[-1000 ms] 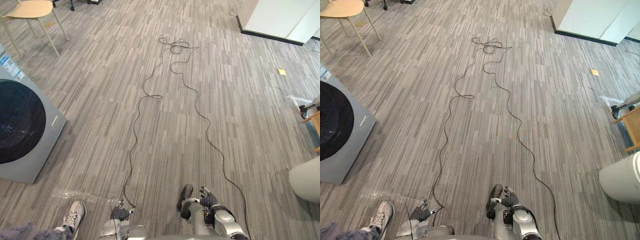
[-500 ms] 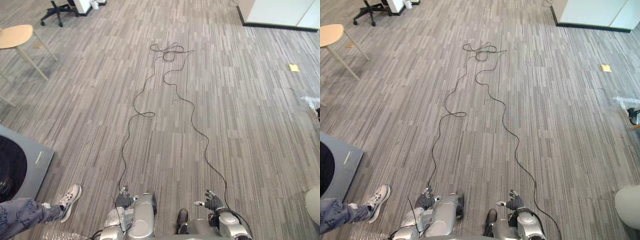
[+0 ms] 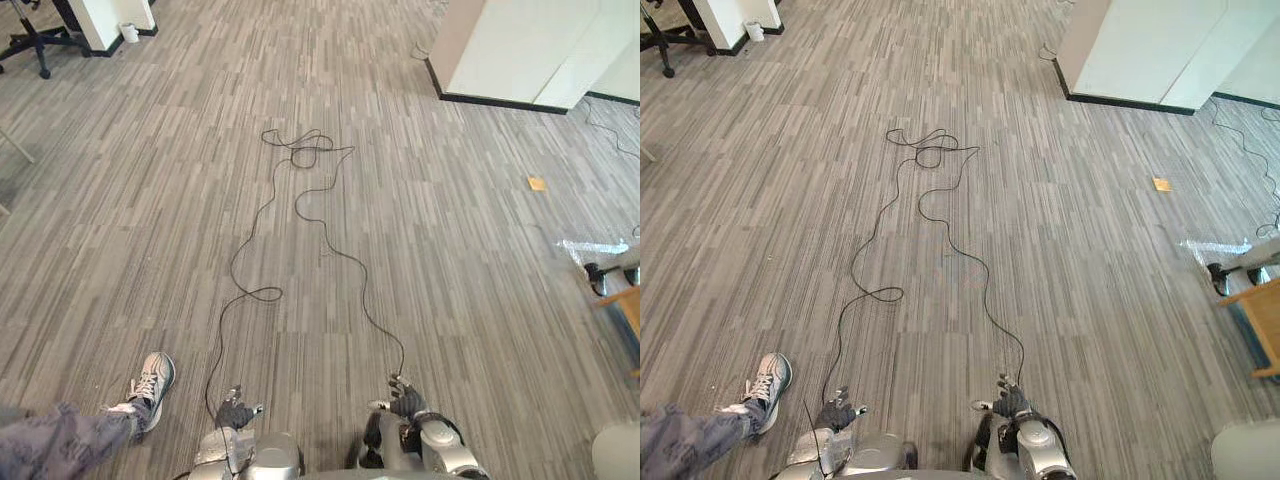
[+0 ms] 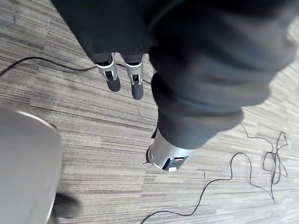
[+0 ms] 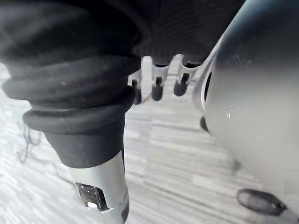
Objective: Organize washtable
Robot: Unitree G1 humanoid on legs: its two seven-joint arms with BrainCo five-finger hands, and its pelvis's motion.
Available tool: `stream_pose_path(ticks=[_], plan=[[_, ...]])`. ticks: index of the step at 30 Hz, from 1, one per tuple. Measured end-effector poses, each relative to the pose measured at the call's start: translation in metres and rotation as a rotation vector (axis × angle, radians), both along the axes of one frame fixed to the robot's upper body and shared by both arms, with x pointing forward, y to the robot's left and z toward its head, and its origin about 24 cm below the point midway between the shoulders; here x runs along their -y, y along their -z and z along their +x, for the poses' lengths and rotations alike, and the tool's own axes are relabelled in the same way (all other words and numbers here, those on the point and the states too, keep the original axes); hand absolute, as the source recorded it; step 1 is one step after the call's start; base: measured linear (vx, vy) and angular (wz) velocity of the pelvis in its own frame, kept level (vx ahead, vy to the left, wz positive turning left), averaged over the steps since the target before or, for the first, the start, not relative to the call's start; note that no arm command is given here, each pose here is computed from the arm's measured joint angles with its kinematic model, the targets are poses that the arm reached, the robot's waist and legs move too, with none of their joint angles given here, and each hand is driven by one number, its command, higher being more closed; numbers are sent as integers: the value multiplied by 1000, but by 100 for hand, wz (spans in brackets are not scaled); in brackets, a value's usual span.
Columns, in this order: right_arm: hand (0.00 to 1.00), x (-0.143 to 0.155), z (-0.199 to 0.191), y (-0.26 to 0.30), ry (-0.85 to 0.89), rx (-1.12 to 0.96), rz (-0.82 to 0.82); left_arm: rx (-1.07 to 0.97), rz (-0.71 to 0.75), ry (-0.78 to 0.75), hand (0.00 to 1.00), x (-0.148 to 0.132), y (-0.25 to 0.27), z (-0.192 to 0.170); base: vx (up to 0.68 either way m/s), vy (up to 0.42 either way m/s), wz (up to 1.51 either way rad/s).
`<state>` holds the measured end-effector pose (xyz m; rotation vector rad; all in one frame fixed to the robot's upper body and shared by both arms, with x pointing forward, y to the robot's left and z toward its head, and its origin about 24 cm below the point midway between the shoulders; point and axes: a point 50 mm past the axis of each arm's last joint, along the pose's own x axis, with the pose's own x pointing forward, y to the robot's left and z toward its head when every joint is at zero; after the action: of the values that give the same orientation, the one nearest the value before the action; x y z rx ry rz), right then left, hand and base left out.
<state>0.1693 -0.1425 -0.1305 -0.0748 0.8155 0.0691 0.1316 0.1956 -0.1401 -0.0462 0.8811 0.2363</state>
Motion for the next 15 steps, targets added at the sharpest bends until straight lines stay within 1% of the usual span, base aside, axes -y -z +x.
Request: stream_pose_path(ticks=[5,8,10,13,14,15], plan=[[0,3,-1,0,4,4,-7,-38,-1,-6,0,0,5,-11,683,17,66],[0,21,2,-4,32,25,-38,-54,-47,-6,0,17,9,-13,769,-79,66],[0,23,1,-4,25,20,-44,-45,-78,-28,0,25,9,-11,641,-4,-1],[0,14,-5,1,49,-19,-14,-16,-62,-32,0,15,5,-6,753,2,-10],[0,8,-12,7,56,-58,0,33,-32,-30,0,4,-2,3,646,12,-36],[0,8,-13,8,58,-66,1,60,-28,-30,0,3,-5,7,638,48,-52]])
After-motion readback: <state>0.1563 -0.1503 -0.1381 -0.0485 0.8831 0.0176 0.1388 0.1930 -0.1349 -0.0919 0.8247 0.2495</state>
